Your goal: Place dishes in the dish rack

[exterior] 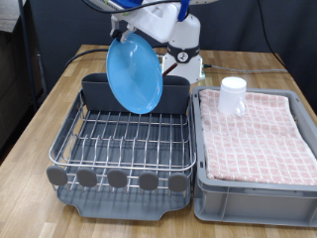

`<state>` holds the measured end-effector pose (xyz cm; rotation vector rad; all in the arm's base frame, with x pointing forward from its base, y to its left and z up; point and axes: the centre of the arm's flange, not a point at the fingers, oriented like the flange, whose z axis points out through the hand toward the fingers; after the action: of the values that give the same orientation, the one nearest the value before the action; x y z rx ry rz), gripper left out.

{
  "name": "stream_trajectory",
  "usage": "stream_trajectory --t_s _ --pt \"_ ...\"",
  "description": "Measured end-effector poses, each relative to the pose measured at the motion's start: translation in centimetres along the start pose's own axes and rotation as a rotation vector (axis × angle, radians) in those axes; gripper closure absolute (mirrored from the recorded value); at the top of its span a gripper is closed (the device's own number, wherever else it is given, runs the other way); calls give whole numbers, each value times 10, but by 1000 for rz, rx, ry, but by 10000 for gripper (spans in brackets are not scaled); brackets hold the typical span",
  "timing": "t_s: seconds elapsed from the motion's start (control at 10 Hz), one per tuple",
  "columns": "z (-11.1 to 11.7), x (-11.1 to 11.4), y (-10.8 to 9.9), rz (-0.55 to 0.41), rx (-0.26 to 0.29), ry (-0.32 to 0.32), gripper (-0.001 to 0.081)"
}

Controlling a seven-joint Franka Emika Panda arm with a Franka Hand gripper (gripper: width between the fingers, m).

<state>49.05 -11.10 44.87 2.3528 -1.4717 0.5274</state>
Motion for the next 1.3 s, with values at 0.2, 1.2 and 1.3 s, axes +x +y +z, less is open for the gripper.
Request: stream_trajectory --t_s 0.2,1.2,1.3 --pt "2 13 4 -72 33 43 789" --pt "17 50 23 -298 31 193 789" --pt "15 52 24 -320 12 220 789"
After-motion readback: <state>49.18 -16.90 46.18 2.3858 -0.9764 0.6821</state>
